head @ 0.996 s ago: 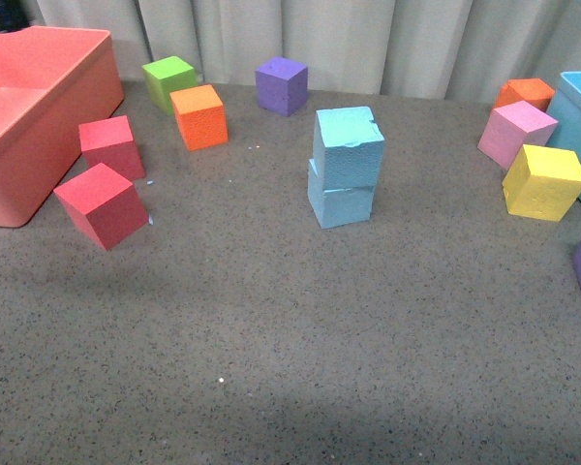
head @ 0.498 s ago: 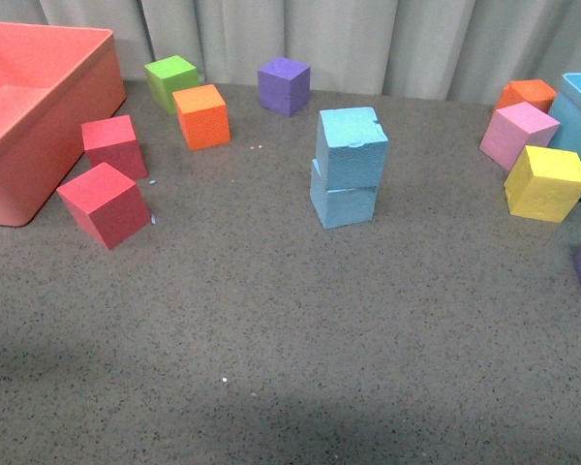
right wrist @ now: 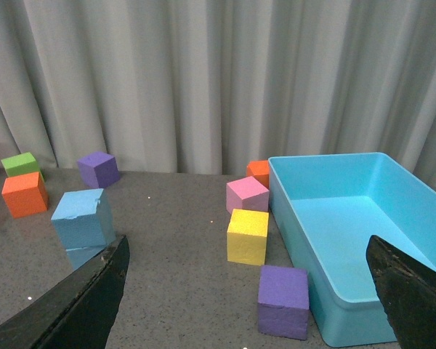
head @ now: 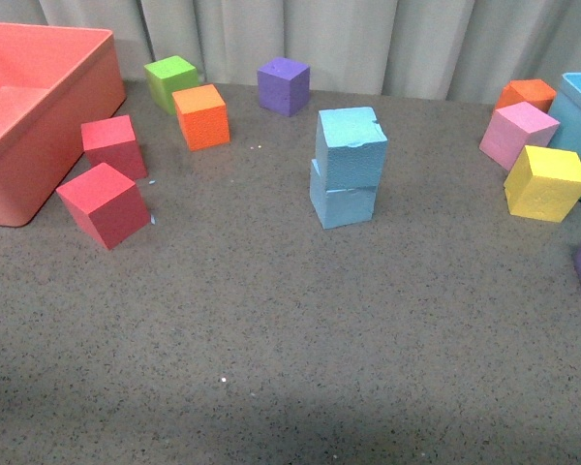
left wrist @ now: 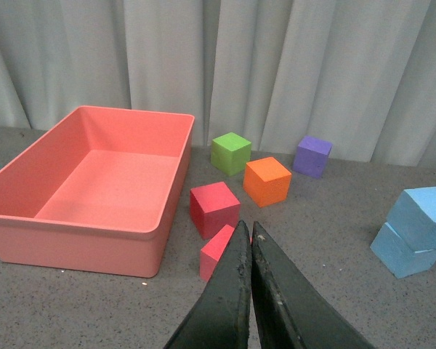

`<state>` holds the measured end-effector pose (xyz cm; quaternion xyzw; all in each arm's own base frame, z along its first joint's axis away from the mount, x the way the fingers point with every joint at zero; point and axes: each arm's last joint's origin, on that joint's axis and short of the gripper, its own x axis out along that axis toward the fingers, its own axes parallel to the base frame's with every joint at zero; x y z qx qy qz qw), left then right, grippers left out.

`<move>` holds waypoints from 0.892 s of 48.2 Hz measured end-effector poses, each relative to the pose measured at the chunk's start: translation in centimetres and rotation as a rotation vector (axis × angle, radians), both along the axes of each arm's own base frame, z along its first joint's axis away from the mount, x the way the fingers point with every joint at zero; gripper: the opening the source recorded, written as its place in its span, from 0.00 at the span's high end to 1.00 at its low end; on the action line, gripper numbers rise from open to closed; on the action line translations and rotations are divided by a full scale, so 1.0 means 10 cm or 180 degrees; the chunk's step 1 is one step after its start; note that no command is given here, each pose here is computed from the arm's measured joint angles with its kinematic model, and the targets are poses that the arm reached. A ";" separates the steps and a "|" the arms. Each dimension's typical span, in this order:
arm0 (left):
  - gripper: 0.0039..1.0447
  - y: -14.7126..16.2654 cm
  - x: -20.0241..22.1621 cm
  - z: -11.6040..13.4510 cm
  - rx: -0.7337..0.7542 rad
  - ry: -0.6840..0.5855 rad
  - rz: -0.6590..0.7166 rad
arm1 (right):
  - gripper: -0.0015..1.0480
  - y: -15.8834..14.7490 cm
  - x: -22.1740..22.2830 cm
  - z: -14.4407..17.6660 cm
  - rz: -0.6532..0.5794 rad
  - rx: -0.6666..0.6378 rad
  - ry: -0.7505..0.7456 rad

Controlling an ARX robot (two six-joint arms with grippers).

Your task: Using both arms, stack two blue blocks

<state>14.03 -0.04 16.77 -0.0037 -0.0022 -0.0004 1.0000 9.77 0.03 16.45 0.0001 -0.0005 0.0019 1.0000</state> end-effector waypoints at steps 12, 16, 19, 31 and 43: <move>0.97 0.00 -0.09 0.04 0.0000 -0.0038 0.0001 | 0.09 0.00 0.00 0.00 0.0000 0.0000 0.0000; 0.97 0.00 -0.13 0.05 0.0000 -0.0044 0.0001 | 0.09 0.00 0.00 0.00 0.0000 0.0000 0.0000; 0.97 0.00 -0.15 0.05 0.0000 -0.0047 0.0001 | 0.09 0.00 0.00 0.00 0.0000 0.0000 0.0000; 0.97 0.00 -0.23 0.06 0.0000 -0.0060 0.0001 | 0.09 0.00 0.00 0.00 0.0000 0.0000 0.0000; 0.97 0.00 -0.29 0.06 0.0000 -0.0062 0.0001 | 0.09 0.00 0.00 0.00 0.0000 0.0000 0.0000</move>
